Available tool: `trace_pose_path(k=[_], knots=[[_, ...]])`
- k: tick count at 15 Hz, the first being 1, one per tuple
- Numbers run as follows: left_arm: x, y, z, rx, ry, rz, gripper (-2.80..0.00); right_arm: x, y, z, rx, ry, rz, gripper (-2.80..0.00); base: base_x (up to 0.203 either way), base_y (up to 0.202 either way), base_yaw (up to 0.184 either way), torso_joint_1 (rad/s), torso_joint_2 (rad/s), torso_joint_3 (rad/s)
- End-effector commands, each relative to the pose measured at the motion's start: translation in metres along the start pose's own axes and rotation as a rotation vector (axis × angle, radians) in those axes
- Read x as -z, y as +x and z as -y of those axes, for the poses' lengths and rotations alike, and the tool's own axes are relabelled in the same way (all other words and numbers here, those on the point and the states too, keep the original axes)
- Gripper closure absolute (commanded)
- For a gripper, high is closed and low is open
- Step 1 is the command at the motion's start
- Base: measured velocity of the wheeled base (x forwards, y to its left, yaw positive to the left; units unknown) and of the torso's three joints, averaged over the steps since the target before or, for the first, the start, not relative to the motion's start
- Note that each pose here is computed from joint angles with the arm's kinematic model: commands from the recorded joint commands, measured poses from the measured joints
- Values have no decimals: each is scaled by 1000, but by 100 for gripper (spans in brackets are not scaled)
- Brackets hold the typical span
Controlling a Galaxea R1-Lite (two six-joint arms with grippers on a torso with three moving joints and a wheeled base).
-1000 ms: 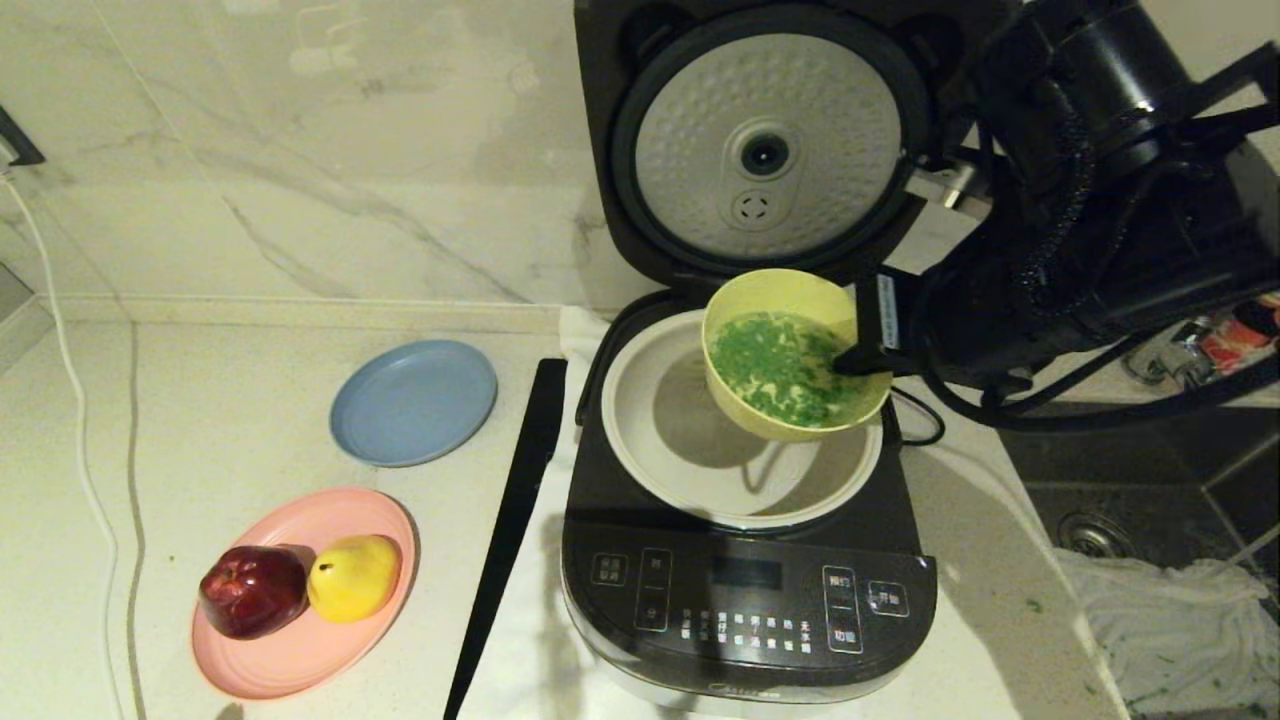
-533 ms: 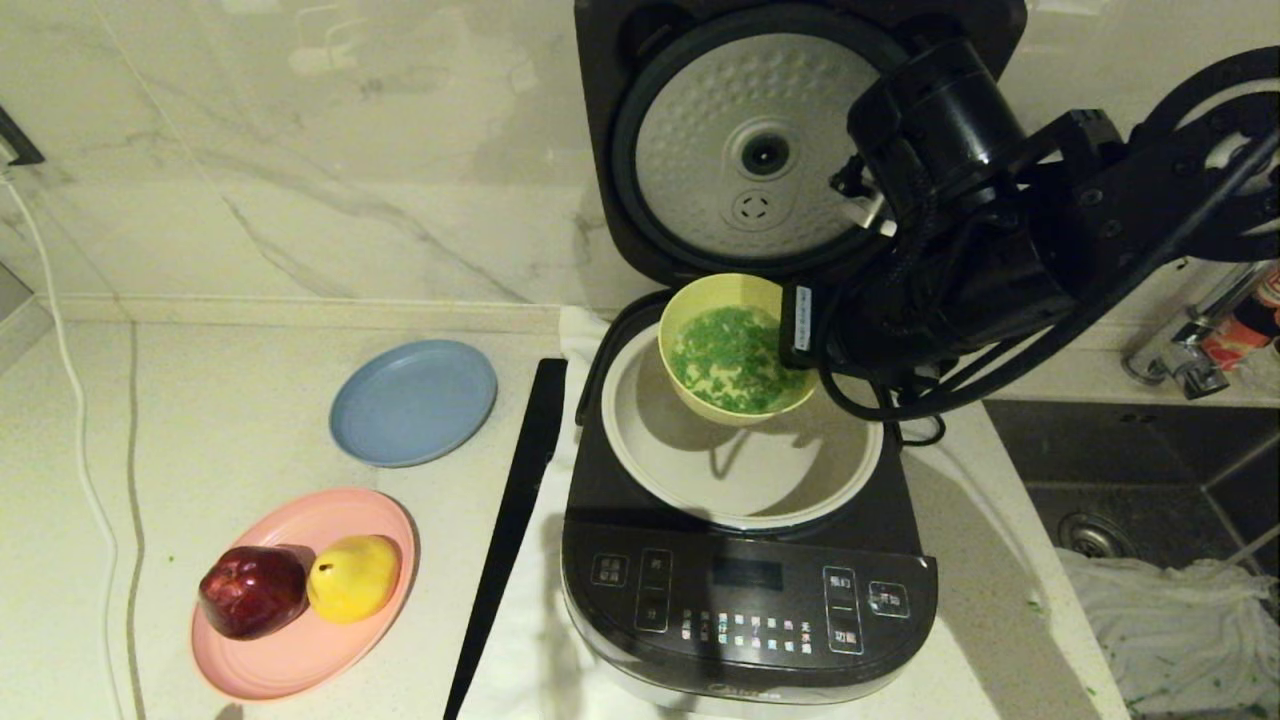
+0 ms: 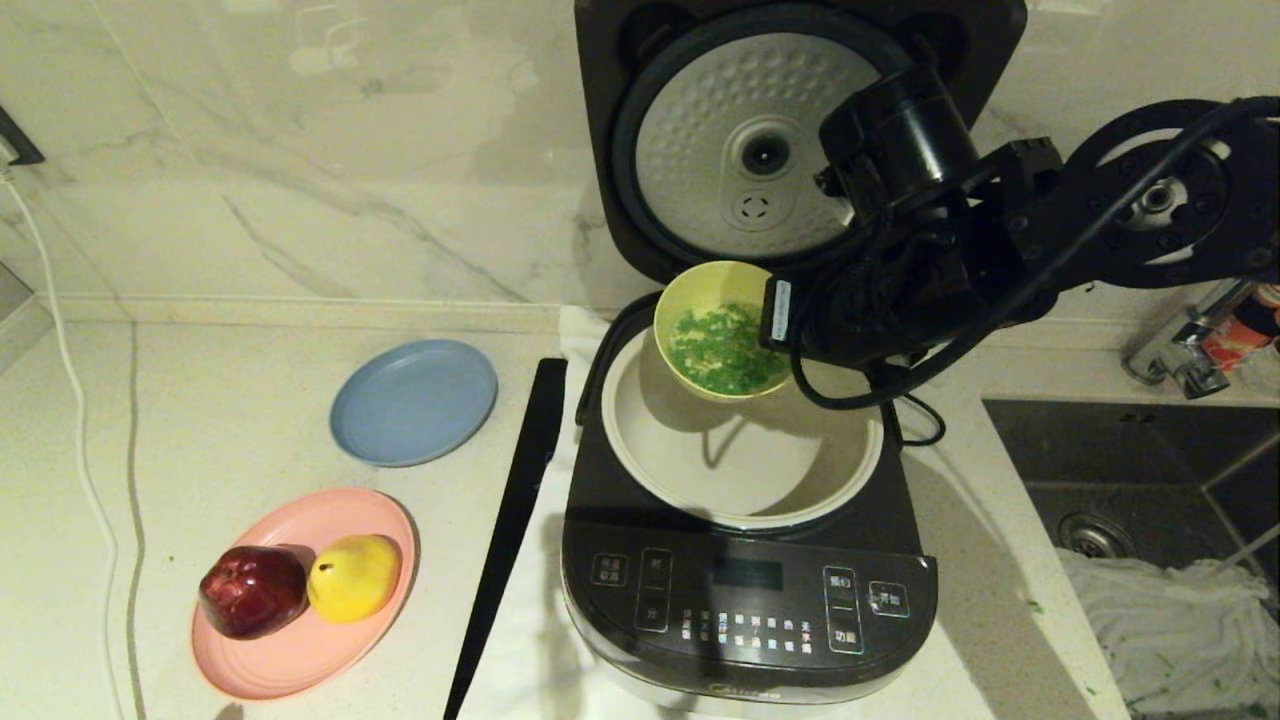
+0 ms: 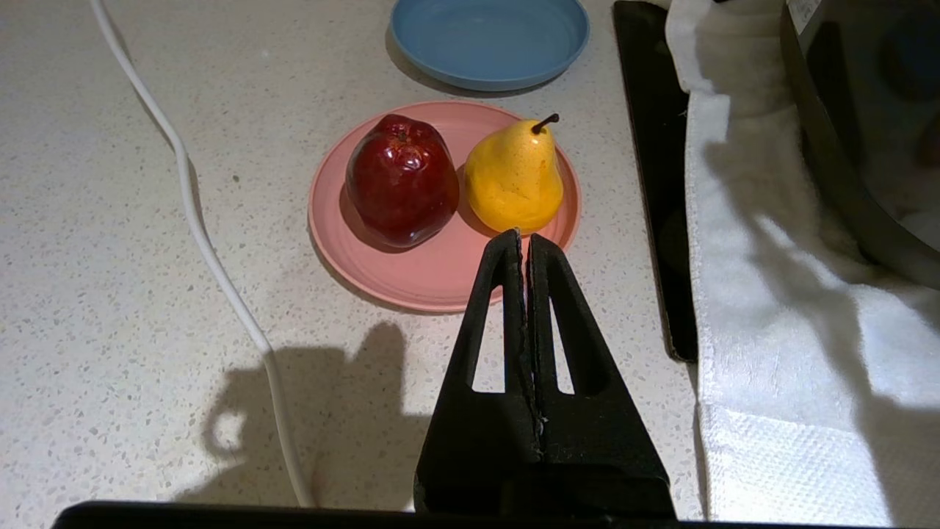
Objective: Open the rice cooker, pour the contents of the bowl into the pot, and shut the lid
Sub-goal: Pour the water from the bowl into the rice cooker
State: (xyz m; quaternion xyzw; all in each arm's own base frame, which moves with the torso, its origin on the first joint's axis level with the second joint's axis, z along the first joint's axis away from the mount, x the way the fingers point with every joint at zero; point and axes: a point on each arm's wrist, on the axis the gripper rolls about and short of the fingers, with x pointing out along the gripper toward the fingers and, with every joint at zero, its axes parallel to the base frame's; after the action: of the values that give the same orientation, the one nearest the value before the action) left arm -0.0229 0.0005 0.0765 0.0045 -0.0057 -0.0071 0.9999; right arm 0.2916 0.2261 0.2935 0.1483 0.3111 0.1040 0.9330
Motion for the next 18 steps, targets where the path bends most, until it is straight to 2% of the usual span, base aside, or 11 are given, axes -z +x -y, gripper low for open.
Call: trace_pose_path(k=[1,6,11,15,18], knots=[[1,0,0,0,0,-4,0,-1,12,2,13,12,16,0,0,0,0,0,0,0],[1,0,0,0,0,-3,0,-1,26,6,39,2,80,0,0,0,0,0,0,0],[1,0,0,0,0,-2,0,3,21,12,59,-51,231,0,0,0,0,0,0,0],[1,0,0,0,0,-2,0,18,20,20,70,-164,366,0,0,0,0,0,0,0],[1,0,0,0,0,-2,0,30,33,24,84,-286,515,0,0,0,0,0,0,0]])
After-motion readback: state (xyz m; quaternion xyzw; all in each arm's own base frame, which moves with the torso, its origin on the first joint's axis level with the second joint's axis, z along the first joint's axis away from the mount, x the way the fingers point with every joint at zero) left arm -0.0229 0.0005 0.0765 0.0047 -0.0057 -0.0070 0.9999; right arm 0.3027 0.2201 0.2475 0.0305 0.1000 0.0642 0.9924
